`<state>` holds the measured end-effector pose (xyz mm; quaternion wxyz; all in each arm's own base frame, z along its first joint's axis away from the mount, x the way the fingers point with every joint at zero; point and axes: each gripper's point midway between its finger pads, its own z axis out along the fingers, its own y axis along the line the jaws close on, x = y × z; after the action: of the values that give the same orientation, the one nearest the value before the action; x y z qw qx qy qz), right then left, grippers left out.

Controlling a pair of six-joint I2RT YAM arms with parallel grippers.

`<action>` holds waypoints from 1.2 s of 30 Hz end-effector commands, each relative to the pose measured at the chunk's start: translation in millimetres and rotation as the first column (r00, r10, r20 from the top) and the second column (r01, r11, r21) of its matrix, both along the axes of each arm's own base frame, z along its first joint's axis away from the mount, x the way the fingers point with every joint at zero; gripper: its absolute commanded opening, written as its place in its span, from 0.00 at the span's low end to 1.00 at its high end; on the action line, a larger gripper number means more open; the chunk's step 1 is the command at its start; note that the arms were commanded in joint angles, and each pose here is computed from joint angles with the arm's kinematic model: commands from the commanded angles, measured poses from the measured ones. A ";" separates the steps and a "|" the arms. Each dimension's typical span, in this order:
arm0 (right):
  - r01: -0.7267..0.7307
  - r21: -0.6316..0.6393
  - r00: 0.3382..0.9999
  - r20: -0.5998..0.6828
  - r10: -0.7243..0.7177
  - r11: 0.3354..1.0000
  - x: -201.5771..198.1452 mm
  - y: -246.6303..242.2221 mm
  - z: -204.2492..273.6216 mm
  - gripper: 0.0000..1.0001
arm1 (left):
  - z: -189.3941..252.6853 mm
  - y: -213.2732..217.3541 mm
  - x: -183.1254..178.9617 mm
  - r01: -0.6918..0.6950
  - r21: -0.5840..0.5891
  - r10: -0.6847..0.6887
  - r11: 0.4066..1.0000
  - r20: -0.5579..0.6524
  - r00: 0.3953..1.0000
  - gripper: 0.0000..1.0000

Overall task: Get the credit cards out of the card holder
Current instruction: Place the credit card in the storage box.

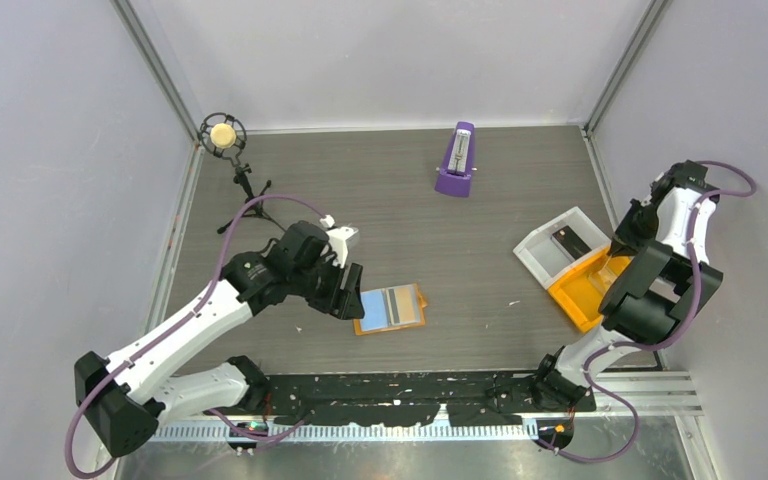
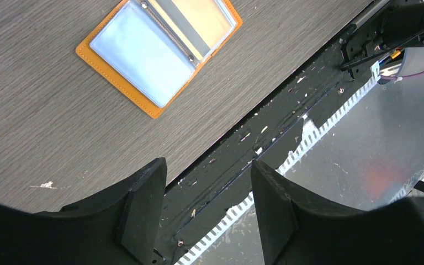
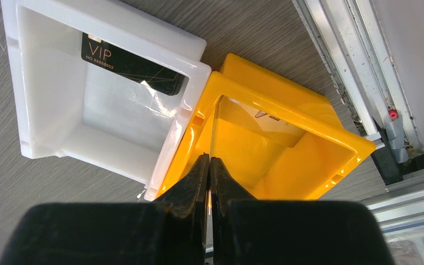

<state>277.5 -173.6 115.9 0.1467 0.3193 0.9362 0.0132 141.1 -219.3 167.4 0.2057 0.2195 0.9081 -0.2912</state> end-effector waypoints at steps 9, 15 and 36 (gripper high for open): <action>0.016 -0.107 1.000 -0.013 -0.017 0.994 8.8 -29.1 6.8 0.19 | 12.8 -16.5 6.7 0.010 -0.062 -0.009 0.998 0.009 1.000 0.59; 0.068 -0.192 0.995 -0.052 -0.079 0.979 -3.8 -42.1 16.1 0.27 | 13.5 -13.1 7.2 0.001 -0.059 0.001 0.998 0.026 1.000 0.59; 0.122 -0.269 0.992 0.014 -0.123 0.955 -9.2 -43.4 51.0 0.30 | 5.0 -5.6 1.4 -0.011 -0.062 0.013 0.998 0.032 0.999 0.60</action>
<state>261.0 -209.4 128.3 0.1294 0.3369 0.9274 -0.0987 141.0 -221.7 165.7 0.2104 0.2129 0.9054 -0.3010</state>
